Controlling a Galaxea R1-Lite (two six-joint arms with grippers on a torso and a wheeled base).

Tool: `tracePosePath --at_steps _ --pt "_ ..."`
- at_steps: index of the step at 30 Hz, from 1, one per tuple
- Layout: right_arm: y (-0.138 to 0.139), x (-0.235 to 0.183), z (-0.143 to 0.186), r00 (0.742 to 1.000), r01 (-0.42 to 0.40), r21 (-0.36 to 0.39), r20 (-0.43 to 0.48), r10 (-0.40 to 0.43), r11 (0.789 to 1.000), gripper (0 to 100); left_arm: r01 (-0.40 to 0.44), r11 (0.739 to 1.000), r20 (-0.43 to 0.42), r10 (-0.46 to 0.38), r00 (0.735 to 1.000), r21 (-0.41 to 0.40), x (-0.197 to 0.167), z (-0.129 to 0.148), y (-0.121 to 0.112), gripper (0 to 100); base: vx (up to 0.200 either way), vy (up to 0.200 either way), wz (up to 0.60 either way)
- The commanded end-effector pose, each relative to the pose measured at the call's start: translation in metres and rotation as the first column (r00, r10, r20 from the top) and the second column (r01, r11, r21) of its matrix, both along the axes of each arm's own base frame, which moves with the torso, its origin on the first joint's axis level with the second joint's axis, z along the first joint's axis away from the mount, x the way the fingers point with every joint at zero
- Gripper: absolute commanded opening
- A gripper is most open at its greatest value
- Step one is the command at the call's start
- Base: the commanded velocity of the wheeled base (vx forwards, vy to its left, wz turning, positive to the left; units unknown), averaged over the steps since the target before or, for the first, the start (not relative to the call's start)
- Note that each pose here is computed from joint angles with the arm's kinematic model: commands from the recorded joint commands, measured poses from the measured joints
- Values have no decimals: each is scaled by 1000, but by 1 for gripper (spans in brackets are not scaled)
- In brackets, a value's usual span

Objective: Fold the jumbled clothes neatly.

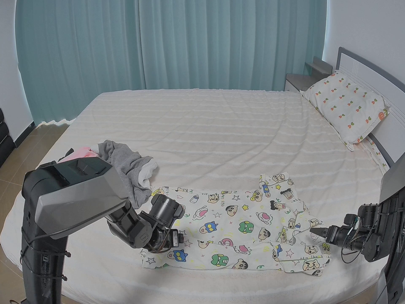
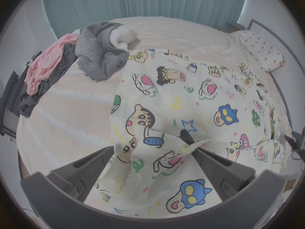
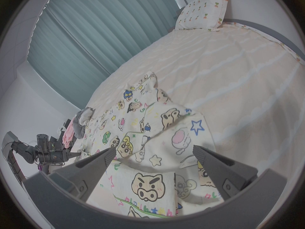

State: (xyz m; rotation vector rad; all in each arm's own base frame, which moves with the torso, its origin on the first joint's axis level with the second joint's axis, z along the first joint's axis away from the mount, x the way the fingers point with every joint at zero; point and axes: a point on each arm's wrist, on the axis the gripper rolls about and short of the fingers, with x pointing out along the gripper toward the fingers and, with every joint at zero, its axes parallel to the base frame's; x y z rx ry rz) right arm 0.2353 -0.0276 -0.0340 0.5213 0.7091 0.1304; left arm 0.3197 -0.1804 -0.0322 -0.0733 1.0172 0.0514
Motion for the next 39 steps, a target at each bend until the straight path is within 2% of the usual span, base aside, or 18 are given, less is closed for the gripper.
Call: tracePosePath --at_steps 1,3,4,7,8,12,16,20,22,23,26,31,32,33,35,36,39 --pt "6 -20 26 999 -6 7 32 5 1000 100 -57 996 61 61 996 -70 6 24 7 100 0 0 0" --pt "10 -20 33 999 18 25 45 -19 1000 100 -69 989 68 79 995 -134 9 32 8 100 0 0 0" --pt "10 -19 36 997 55 48 50 -58 997 100 -69 982 65 81 995 -174 10 38 9 100 0 0 0" --pt "10 -16 38 995 77 68 56 -81 995 100 -80 971 73 99 992 -226 14 47 12 100 0 0 0" --pt "10 -13 38 995 74 69 68 -78 995 100 -87 961 79 112 991 -262 15 55 14 100 0 0 0" --pt "15 -8 40 995 51 67 88 -56 996 100 -95 947 96 130 987 -308 17 69 20 100 0 0 0" --pt "22 10 43 988 13 62 151 -23 998 100 -95 919 112 148 983 -383 32 86 36 100 0 0 0" --pt "31 25 42 988 -25 62 152 15 998 100 -61 902 109 118 987 -427 50 87 52 100 0 0 0" --pt "33 30 43 987 -34 62 158 24 997 100 -36 911 112 90 990 -411 57 81 56 100 0 0 0" --pt "35 37 45 985 -43 62 167 32 997 100 8 936 130 40 991 -351 70 67 64 100 0 0 0" --pt "36 41 48 985 -43 61 167 32 997 100 58 956 162 -11 987 -288 92 53 71 100 0 0 0" --pt "36 38 45 989 -44 63 142 35 997 100 76 959 154 -35 988 -273 106 40 70 100 0 0 0" --pt "36 34 42 992 -43 64 120 35 997 100 120 964 151 -85 985 -237 117 24 72 100 0 0 0" --pt "36 33 41 993 -43 63 116 36 997 100 127 964 151 -93 984 -232 119 20 71 100 0 0 0" --pt "36 33 41 993 -43 63 116 36 997 100 127 964 151 -93 984 -232 119 20 71 100 0 0 0" --pt "37 27 40 994 -45 63 99 39 997 100 135 964 158 -99 982 -231 130 8 68 100 0 0 0" --pt "36 26 40 995 -42 63 96 36 997 100 139 963 152 -105 983 -231 134 -1 65 100 0 0 0"
